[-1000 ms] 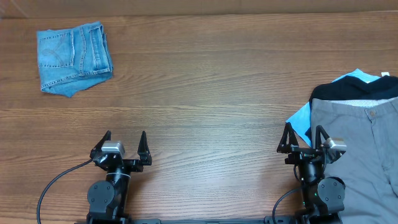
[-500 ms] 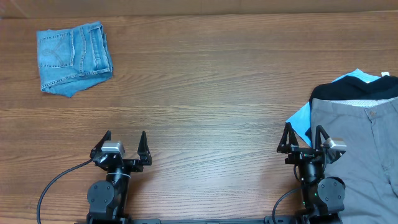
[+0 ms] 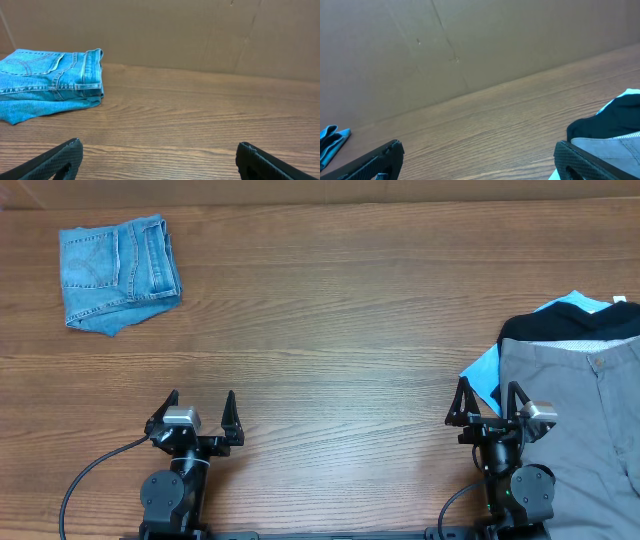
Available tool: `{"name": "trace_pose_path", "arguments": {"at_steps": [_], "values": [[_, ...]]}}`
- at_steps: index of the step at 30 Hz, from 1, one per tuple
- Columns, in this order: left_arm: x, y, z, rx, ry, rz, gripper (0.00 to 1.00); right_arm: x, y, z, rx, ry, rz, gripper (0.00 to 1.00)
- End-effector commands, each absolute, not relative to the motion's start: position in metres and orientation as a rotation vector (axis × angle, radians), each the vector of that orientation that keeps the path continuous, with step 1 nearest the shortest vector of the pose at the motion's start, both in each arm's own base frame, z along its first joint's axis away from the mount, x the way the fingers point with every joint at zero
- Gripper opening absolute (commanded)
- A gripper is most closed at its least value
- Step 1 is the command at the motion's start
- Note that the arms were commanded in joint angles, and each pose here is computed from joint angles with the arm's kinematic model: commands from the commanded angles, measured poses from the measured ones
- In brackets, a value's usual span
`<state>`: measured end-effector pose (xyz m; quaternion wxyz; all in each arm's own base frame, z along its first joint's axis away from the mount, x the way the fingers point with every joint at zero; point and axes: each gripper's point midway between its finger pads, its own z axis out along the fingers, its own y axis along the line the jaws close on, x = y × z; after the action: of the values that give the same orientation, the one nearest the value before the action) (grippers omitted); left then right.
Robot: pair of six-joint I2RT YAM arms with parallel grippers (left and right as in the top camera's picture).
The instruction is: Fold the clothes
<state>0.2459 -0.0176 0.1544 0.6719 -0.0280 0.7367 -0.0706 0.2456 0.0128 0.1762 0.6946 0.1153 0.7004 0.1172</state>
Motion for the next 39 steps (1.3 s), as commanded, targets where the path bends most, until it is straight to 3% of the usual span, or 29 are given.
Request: {"name": "trace_pose_path", "arguments": {"at_steps": [1,17,22,30,39], "values": [[0.246,-0.015,0.155,-0.080,1.652,-0.152,1.00,0.246,0.013,0.175,0.257,1.556,0.264,1.00],[0.245,-0.029,0.163,-0.028,1.625,-0.233,1.00,0.245,0.020,0.186,0.222,1.522,0.305,1.00],[0.239,-0.036,0.203,0.013,1.543,-0.271,1.00,0.234,0.053,0.216,0.056,1.503,0.464,1.00],[0.226,-0.032,0.274,-0.002,1.573,-0.258,1.00,0.221,0.058,0.269,0.082,1.616,0.524,1.00],[0.253,-0.049,0.314,0.028,1.971,-0.327,1.00,0.248,0.063,0.296,0.200,2.056,0.510,1.00]]}}
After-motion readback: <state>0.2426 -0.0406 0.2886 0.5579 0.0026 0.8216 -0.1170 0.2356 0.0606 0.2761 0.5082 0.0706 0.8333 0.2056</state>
